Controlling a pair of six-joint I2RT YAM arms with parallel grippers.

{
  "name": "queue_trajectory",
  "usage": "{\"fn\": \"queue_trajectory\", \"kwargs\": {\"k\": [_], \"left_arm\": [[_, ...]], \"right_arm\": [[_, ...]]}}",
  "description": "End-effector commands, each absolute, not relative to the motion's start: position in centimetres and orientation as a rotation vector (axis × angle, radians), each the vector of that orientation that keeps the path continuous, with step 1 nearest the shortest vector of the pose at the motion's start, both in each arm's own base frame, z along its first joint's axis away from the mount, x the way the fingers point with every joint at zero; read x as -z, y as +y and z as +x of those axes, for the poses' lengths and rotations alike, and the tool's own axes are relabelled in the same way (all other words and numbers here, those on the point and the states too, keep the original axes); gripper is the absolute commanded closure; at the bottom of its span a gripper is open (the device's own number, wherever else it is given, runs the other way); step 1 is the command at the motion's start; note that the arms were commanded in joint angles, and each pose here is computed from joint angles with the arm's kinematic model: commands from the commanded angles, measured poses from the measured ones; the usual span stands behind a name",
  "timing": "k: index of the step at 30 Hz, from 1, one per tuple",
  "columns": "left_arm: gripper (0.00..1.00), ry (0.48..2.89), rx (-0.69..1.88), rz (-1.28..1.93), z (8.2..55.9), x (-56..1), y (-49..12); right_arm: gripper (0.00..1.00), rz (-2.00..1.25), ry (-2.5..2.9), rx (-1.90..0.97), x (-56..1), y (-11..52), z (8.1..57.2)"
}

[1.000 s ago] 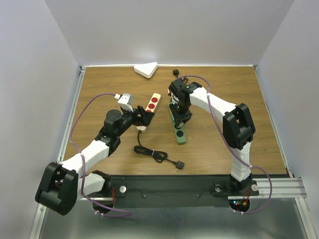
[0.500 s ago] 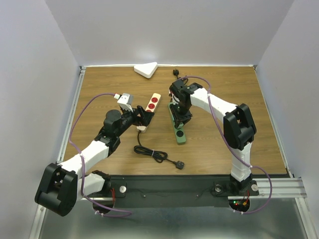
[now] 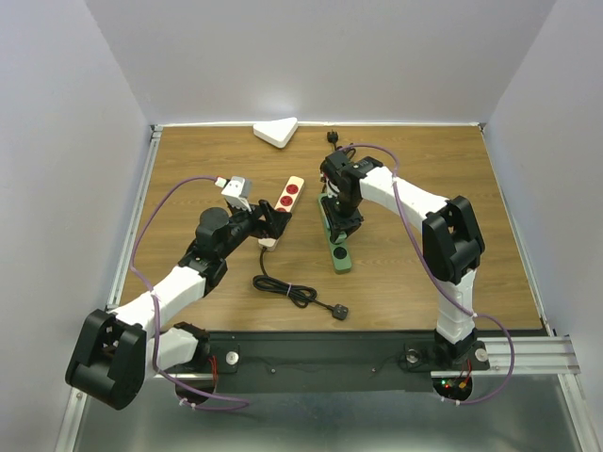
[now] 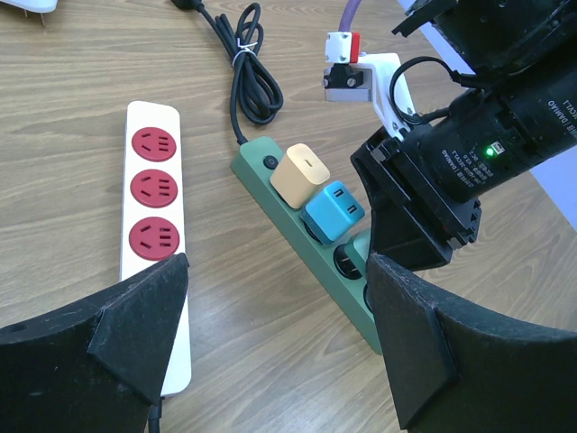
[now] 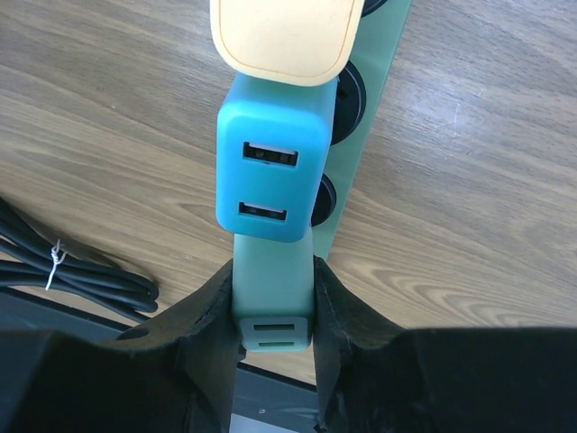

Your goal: Insert the plug

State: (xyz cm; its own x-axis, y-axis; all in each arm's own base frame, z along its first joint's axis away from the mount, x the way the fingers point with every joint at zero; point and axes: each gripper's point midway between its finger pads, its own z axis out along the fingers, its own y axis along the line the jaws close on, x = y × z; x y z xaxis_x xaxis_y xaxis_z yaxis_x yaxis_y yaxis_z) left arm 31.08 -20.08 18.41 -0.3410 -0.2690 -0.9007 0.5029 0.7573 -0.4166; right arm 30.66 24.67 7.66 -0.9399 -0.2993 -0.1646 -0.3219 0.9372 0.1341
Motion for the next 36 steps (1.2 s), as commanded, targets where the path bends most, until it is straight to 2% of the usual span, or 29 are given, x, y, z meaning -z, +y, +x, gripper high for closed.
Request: {"fn": "queue_trajectory", "kwargs": {"k": [1,16,30,36], "left_arm": [[0.09,1.658,0.797,0.196,31.3,-21.2,-19.9],[0.09,1.654,0.847,0.198,30.4,-21.4,-20.3],[0.1,1.656,0.842,0.187,30.3,-21.7,-20.5],[0.09,1.659,0.832,0.182,30.3,-21.6,-20.3]], "right_arm": [[1.0,-0.433,2.967,-0.119,-7.7,23.7,30.8],[1.0,-0.262,2.964,0.081,-8.8,21.8,31.5],[1.0,-0.272,2.943,-0.062,-11.7,24.7,31.1],[1.0,-0.287,2.999,-0.1,-10.3,25.1,30.2]]}}
